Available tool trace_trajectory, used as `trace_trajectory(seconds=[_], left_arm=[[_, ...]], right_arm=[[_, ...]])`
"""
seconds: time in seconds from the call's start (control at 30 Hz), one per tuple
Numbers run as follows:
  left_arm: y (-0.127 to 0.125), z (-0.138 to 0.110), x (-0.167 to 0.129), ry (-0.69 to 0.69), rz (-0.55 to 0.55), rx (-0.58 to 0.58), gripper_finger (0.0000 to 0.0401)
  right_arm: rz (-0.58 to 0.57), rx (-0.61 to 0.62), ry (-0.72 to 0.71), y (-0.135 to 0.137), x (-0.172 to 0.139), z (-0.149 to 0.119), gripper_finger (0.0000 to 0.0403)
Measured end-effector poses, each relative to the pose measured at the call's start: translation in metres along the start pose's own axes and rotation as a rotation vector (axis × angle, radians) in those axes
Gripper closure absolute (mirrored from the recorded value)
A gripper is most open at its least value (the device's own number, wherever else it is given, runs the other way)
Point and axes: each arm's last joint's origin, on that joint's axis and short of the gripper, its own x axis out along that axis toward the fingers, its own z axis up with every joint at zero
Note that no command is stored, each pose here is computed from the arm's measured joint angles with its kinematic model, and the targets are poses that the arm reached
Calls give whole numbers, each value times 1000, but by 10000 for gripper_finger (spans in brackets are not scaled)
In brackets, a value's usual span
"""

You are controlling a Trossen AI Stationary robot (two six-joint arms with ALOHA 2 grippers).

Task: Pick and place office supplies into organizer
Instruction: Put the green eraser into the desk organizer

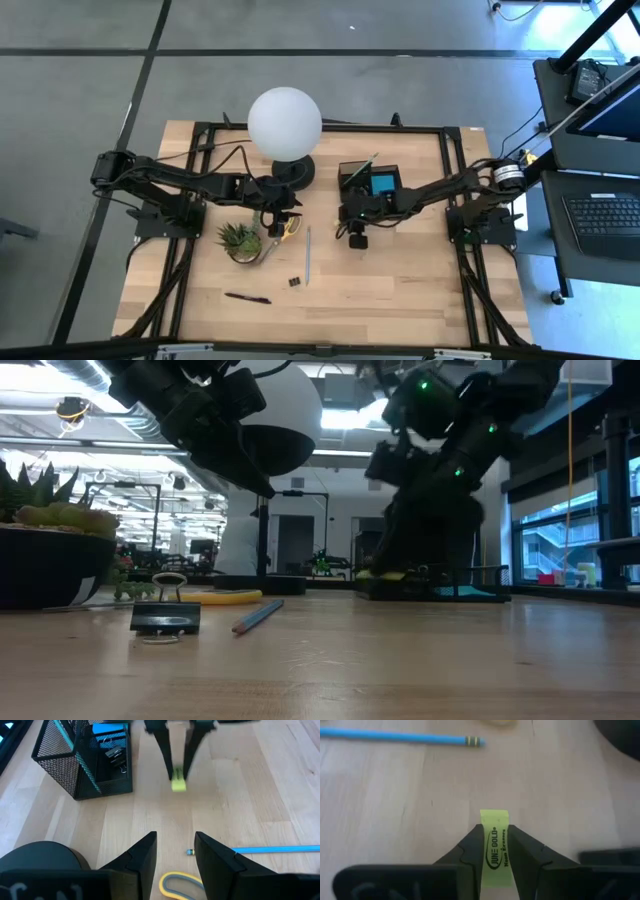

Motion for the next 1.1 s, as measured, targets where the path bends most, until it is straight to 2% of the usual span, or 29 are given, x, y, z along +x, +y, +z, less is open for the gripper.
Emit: trace_trajectory(seconds=[0.23, 0.37, 0.8, 1.1], left_arm=[[0, 0, 0, 0, 0, 0, 274], [0, 0, 0, -1, 0, 0, 274], [0, 0, 0, -2, 1, 0, 274], [0, 0, 0, -1, 2, 0, 274]], right_arm=[[-164, -5, 4, -19, -37, 7, 322], [-195, 14, 13, -30, -48, 7, 322], [-251, 45, 94, -60, -38, -4, 322], [-258, 42, 159, -69, -22, -14, 322]])
